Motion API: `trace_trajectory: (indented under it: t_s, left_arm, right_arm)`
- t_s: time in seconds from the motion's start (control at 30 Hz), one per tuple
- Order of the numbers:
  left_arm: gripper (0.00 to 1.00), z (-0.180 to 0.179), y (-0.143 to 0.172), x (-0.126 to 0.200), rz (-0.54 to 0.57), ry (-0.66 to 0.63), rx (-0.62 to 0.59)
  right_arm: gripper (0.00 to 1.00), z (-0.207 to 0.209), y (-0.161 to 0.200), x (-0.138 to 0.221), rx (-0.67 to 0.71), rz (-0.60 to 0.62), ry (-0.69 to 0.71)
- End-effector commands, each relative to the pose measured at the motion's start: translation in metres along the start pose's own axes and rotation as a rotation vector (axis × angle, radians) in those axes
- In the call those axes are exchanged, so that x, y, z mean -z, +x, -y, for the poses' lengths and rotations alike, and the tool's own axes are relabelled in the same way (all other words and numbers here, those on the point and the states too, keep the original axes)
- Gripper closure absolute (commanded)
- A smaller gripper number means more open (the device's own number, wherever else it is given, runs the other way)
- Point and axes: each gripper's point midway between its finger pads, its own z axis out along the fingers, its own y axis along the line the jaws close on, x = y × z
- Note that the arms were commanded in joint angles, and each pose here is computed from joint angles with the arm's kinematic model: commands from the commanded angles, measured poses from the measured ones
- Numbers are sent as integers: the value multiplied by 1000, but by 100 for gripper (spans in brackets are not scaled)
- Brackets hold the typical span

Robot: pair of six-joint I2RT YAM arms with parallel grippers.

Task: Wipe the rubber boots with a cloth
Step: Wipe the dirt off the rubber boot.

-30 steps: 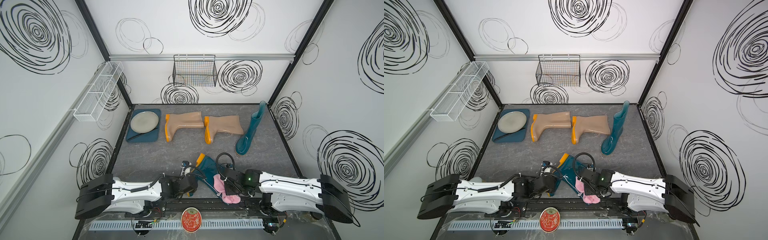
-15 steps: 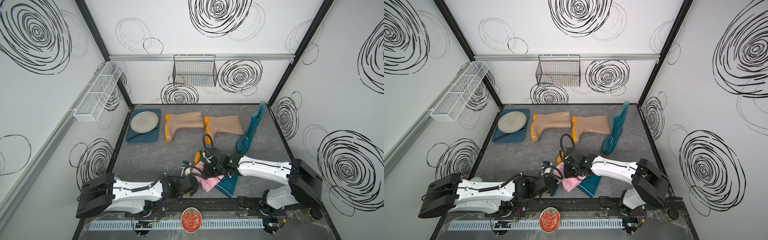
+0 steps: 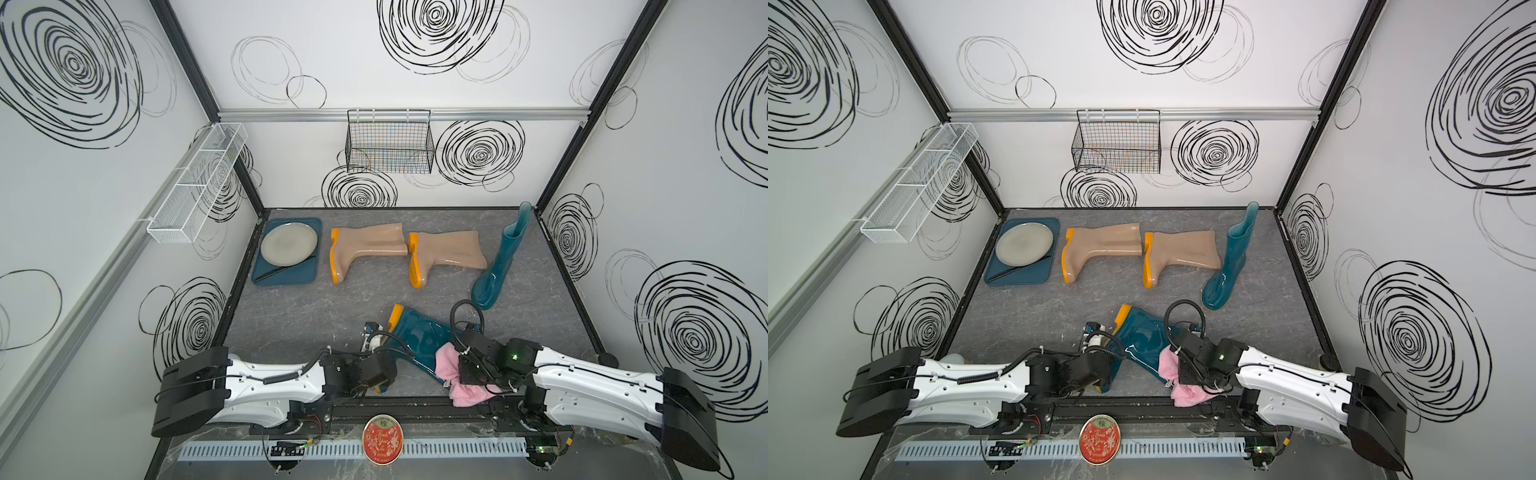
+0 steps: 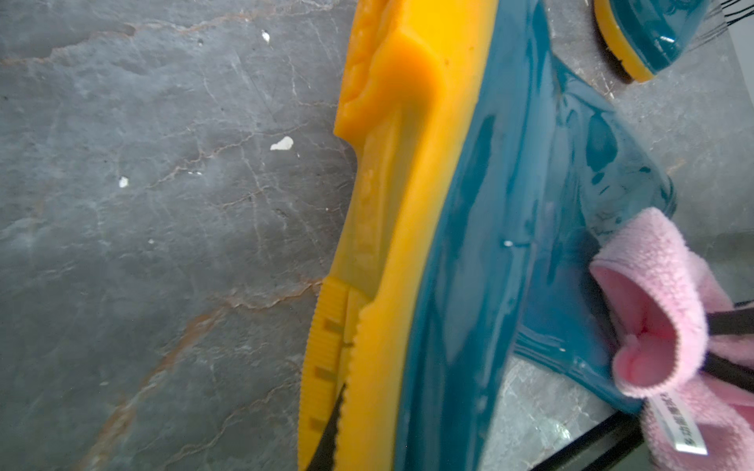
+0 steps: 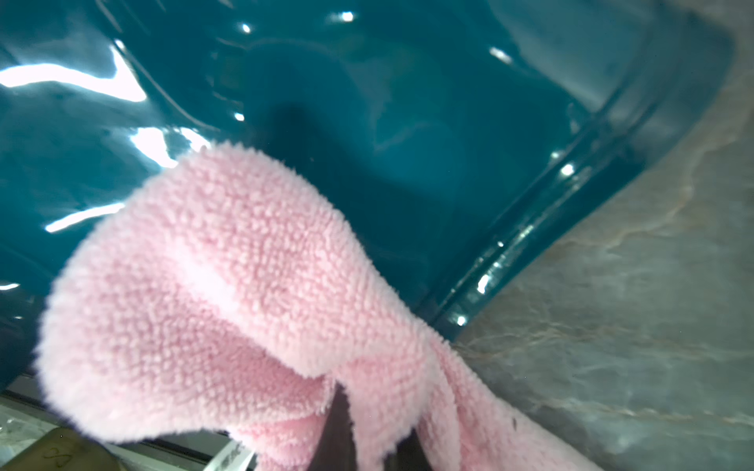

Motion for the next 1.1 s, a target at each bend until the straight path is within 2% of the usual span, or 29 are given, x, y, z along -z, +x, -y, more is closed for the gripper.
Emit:
trace_trajectory:
  t_s: [0.0, 0.1, 0.17, 0.27, 0.37, 0.47, 0.57, 0.63, 0.73, 0.83, 0.87, 1.0, 1.07]
  left_arm:
    - [100, -6, 1, -12, 10, -13, -9]
    - [100, -3, 1, -11, 9, -14, -30]
    - [100, -4, 2, -11, 7, -20, -41]
    - [100, -4, 3, -10, 8, -24, -50]
    - [100, -4, 5, -9, 12, -24, -59]
    - [100, -5, 5, -8, 16, -22, -56]
    - [100, -3, 7, -9, 14, -5, -45]
    - [100, 0, 7, -9, 11, 7, -45]
    - [100, 10, 4, -9, 3, 26, -67]
    - [100, 22, -3, -7, 0, 45, -91]
    - [98, 26, -7, -5, 2, 55, -97]
    - [63, 39, -26, 8, 18, 73, -130]
    - [52, 43, -36, 18, 35, 84, -132]
  right_arm:
    - [100, -69, -44, 12, 91, 102, -210]
    - [100, -139, -80, 27, 177, 150, -355]
    - [100, -168, -100, 29, 197, 145, -393]
    - [100, -175, -128, 13, 180, 157, -369]
    - [100, -147, -141, -11, 88, 151, -319]
    - [100, -76, -131, -35, -83, 120, -124]
    - [100, 0, -107, -36, -254, 124, 64]
    - [100, 29, -94, -29, -304, 147, 110]
    - [100, 34, -84, -16, -275, 183, 65]
    - [100, 2, -90, -6, -164, 223, -120]
    - [100, -14, -92, -3, -101, 237, -185]
    - [100, -47, -99, 0, 24, 234, -228]
    - [100, -57, -101, -5, 25, 183, -234]
